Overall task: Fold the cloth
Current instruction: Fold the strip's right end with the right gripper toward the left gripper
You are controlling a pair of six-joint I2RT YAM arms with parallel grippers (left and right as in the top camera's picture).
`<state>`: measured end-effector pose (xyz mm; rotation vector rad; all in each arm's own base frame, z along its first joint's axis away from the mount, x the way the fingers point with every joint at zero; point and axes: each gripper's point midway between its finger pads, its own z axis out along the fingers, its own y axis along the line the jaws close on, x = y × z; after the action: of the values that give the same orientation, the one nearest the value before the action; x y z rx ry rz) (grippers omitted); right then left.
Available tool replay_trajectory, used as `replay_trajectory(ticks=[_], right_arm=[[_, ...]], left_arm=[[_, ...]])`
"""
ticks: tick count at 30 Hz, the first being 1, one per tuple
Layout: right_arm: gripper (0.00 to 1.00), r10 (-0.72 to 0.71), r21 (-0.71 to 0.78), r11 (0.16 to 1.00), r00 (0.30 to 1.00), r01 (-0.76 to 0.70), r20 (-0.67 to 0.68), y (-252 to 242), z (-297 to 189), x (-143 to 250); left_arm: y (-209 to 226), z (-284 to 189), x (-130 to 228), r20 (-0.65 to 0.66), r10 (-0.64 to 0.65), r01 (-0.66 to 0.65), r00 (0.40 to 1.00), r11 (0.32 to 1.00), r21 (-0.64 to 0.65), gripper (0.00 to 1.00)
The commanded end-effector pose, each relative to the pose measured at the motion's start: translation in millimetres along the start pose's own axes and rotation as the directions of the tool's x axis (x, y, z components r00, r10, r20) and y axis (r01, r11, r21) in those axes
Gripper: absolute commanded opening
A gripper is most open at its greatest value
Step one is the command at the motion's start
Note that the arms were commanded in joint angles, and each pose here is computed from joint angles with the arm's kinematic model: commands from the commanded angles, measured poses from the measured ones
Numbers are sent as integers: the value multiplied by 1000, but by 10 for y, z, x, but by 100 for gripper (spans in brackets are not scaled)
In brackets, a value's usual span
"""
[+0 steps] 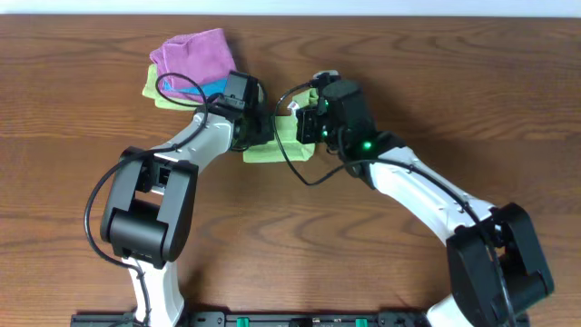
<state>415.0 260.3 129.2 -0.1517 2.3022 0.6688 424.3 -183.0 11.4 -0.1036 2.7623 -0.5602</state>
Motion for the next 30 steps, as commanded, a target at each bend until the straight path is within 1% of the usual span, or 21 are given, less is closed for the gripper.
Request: replay_trajectory(ticks=[1, 3, 7, 15, 21, 26, 30], right_arm=[[1, -41, -22, 999, 999, 41, 15, 150, -28, -113], [1, -39, -18, 999, 999, 39, -7, 148, 6, -85], [1, -45, -16, 999, 999, 45, -4, 185, 22, -101], [1, -48, -21, 999, 999, 48, -8, 212, 27, -85], [1, -58, -41, 998, 998, 56, -31, 281, 117, 11], [1, -67, -57, 996, 995, 63, -74, 366, 258, 88], [1, -84, -68, 995, 992, 78, -91, 426, 329, 130]], left_arm=[[-35, -56, -135, 25, 20, -20, 999, 1000, 7, 6], [-71, -114, -183, 42, 24, -25, 999, 1000, 13, 6], [-74, -228, -287, 78, 26, -27, 997, 1000, 13, 6], [17, -417, -434, 122, 0, -2, 992, 1000, 14, 6], [78, -596, -545, 161, 3, -4, 987, 1000, 11, 6], [330, -811, -687, 215, 15, -2, 976, 998, -62, 6], [524, -979, -775, 244, -7, 28, 970, 996, -83, 6]])
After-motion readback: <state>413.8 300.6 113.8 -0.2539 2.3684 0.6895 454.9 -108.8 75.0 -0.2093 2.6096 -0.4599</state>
